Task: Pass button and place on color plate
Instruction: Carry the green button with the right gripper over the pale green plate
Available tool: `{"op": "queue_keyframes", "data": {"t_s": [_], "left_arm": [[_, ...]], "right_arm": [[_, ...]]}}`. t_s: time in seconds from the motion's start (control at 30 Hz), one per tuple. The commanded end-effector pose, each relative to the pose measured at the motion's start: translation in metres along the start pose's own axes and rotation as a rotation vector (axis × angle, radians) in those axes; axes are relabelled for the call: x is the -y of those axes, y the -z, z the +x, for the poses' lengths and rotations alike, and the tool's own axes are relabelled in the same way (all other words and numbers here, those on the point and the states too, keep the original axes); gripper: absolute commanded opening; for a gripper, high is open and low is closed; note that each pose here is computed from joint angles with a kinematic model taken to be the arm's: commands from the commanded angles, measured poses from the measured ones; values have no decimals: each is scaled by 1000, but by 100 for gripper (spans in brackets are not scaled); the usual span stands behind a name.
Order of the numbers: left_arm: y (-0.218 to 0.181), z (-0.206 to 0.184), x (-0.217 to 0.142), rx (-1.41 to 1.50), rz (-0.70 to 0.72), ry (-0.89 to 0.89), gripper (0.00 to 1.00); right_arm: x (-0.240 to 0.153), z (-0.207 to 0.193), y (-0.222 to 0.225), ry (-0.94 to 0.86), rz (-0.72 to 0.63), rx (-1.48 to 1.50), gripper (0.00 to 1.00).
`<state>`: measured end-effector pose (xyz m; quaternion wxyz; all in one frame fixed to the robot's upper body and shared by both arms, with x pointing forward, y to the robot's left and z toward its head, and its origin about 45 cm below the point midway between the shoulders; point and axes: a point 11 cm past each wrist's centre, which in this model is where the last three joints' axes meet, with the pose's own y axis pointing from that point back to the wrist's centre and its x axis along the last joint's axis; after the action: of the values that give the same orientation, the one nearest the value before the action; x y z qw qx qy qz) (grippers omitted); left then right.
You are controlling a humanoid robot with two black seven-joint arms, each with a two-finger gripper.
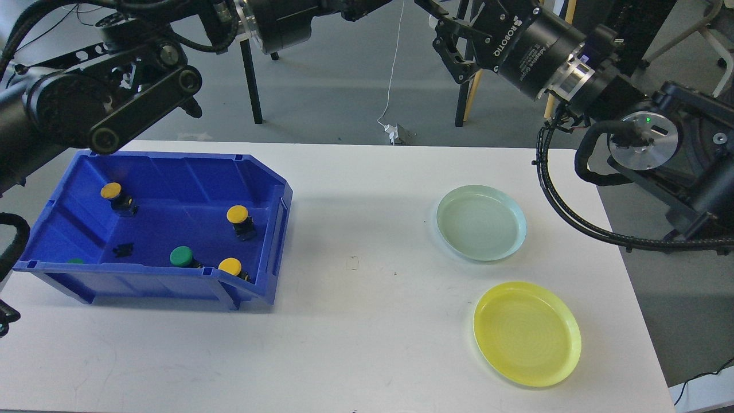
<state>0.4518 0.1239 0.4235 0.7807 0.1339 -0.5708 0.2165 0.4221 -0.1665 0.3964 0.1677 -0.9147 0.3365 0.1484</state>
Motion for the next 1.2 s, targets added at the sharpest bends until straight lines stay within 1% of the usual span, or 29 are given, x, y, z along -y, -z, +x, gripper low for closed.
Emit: {"op": "queue_keyframes", "data": {"t_s": [0.0, 0.03, 0.17, 0.27, 0.43, 0.57, 0.67, 0.77, 0.9, 1.07, 1.17], "left_arm": [[1, 2, 0, 1, 5, -9, 76], [1, 2, 0, 0, 7, -11, 84], [1, 3, -1, 0, 8, -15, 87], [2, 4, -1, 3, 10, -20, 93], [4, 3, -2, 3, 15, -23, 95], [19, 6, -11, 3, 65, -31, 96], [34, 10, -20, 7, 113, -38, 96], [47, 15, -30, 10, 155, -48, 96], [58, 21, -40, 10, 188, -69, 96], [58, 37, -42, -61, 188, -167, 96], [58, 42, -43, -88, 187, -212, 96]], "right_arm": [[0, 0, -1, 1, -4, 1, 15], [0, 0, -1, 1, -4, 1, 15], [0, 0, -1, -1, -3, 0, 15], [0, 0, -1, -1, -3, 0, 15], [-1, 1, -1, -4, -4, -1, 15], [-7, 7, 3, -23, -1, -11, 15], [-29, 27, 16, -87, 0, -48, 15], [-64, 56, 9, -186, -33, -60, 15], [-121, 91, -28, -311, -137, -59, 15], [-187, 121, -83, -447, -294, -90, 15], [-214, 139, -100, -519, -350, -109, 16]]}}
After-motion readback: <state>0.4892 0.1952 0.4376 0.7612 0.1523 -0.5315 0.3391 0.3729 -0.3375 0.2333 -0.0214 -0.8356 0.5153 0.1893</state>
